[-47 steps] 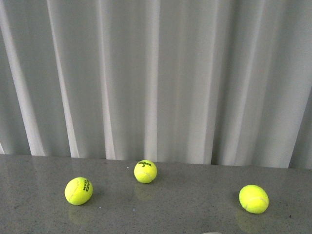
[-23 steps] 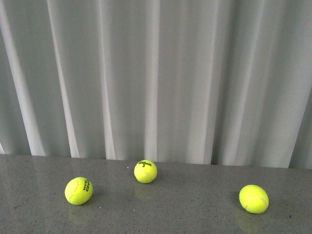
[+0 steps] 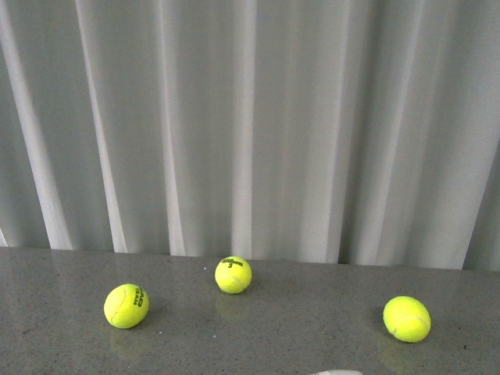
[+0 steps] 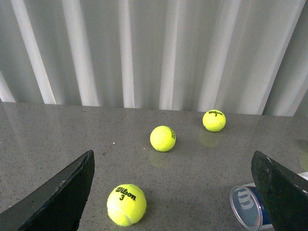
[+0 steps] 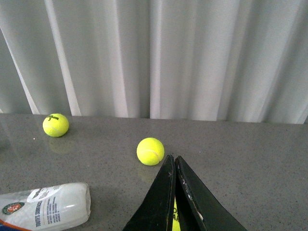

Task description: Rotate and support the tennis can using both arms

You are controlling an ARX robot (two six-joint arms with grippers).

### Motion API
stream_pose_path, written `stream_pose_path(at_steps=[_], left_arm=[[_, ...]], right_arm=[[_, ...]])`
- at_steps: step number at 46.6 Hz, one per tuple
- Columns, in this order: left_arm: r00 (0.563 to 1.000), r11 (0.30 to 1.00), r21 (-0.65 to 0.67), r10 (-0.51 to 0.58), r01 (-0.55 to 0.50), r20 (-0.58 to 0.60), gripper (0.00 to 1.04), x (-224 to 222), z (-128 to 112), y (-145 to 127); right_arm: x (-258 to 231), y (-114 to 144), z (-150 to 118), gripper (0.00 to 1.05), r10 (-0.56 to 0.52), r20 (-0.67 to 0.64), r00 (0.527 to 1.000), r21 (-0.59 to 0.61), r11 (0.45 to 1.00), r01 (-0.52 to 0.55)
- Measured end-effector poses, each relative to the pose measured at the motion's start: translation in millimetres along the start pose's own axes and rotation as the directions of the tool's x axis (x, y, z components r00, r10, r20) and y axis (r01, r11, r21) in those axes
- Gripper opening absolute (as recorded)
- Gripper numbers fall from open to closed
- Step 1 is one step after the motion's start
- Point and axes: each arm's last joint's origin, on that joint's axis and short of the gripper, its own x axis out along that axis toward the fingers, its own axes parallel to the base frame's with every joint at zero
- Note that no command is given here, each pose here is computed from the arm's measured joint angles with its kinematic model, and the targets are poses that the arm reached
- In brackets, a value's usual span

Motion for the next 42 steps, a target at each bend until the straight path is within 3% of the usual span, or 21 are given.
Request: stream_pose_path(at_steps=[42], left_arm=[[1.000,1.000,0.000,0.000,0.000,0.001,0.98,-0.1,0.1,0.0]], right_arm=[[-27.8,0.0,-2.0,0.03,0.003,0.001,1.000,0.000,1.000,-0.003]])
